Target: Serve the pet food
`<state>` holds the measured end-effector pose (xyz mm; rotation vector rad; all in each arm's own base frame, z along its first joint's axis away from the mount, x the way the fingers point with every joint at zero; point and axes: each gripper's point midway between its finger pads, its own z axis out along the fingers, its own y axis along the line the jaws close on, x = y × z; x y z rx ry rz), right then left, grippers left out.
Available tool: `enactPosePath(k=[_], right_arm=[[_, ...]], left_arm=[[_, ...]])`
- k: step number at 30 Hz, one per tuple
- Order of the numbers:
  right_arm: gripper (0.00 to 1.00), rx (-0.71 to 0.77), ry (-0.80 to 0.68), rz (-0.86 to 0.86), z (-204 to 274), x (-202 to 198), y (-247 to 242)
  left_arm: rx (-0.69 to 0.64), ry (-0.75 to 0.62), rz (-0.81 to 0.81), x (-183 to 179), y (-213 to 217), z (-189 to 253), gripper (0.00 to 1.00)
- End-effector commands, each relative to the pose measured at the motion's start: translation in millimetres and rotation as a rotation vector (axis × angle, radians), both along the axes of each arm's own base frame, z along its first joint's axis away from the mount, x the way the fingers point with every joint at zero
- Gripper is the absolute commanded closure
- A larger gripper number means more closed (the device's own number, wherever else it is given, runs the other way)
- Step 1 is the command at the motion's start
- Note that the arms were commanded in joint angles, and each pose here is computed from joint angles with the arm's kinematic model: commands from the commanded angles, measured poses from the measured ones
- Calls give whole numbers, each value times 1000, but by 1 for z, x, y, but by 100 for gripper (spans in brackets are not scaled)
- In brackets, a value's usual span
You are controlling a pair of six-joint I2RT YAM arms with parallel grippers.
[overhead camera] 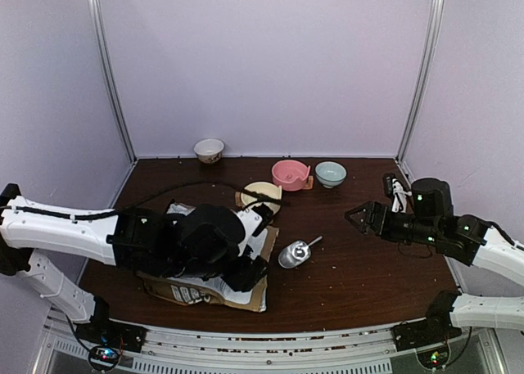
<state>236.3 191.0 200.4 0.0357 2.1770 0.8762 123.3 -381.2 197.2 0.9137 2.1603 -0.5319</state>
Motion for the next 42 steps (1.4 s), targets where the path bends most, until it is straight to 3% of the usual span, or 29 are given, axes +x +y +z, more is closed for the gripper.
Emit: enactPosePath(k=[1, 11, 22, 42], right_arm=[[3, 3, -14, -44, 5, 2, -4], [2, 22, -16, -84, -5, 1, -9], [1, -37, -63, -50, -2, 2, -9], [0, -83, -86, 36, -3, 1, 1]], left_arm=[[-43, 95, 226, 34, -7, 10, 39], [219, 183, 325, 59, -25, -43, 36], [543, 109, 405, 78, -18, -95, 36], [761, 96, 428, 89, 5, -127, 45]])
